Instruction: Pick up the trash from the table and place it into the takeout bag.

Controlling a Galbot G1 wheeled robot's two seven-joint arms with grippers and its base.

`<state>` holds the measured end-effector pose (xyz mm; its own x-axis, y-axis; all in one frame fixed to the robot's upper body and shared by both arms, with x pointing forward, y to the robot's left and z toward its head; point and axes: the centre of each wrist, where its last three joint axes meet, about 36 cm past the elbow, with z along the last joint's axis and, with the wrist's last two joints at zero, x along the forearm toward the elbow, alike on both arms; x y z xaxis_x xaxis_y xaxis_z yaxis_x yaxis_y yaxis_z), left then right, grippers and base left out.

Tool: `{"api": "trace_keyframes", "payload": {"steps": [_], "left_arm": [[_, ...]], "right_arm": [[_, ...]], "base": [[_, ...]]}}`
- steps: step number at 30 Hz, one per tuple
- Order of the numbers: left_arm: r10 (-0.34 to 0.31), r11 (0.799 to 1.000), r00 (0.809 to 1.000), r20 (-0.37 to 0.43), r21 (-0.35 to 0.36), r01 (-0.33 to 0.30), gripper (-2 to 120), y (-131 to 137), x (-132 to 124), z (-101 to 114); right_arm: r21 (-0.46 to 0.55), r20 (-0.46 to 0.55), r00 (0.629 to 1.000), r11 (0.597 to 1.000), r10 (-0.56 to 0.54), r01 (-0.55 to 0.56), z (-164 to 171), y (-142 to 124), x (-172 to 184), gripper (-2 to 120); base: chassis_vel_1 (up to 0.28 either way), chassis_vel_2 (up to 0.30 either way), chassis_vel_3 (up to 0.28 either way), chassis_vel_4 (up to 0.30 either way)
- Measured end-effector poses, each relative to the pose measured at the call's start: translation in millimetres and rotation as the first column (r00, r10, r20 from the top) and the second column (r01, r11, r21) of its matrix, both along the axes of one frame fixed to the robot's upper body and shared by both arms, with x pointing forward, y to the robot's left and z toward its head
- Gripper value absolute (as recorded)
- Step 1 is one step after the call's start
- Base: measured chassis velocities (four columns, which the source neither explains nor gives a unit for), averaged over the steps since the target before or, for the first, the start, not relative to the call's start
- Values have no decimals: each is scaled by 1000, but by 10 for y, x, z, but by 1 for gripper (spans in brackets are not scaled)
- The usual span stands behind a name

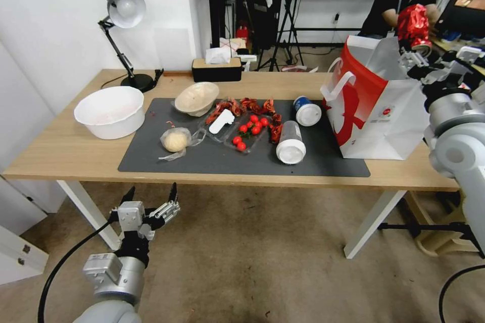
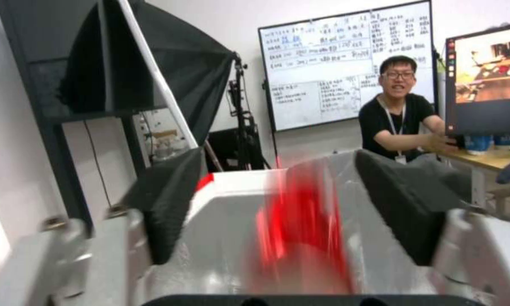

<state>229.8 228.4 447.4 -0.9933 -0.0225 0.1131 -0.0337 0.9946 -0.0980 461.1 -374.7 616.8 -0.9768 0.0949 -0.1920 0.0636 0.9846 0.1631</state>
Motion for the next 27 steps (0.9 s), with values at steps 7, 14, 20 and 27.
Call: {"api": "trace_keyframes", "payload": {"steps": [7,14,20,27], "left_arm": [[1,1000,1000,2,-3,-1,100,-7,-12,18],[4,1000,1000,3,-2,-4,100,-5,-23,33],[7,1000,1000,4,-4,-7,100,-10,-34,41],[9,1000,1000,9,0,-9,100,0,-31,39]], "right_arm": [[-10,-6,1000,1000,27,-27,-28,57,-55,99],[-13,1,999,999,52,-52,-25,131,-116,100],[-24,24,992,992,121,-121,-28,277,-288,100],[-61,25,976,975,217,-215,-176,468,-593,100]], "base": [[0,0,0,0],[0,0,0,0],[0,0,0,0],[0,0,0,0]]}}
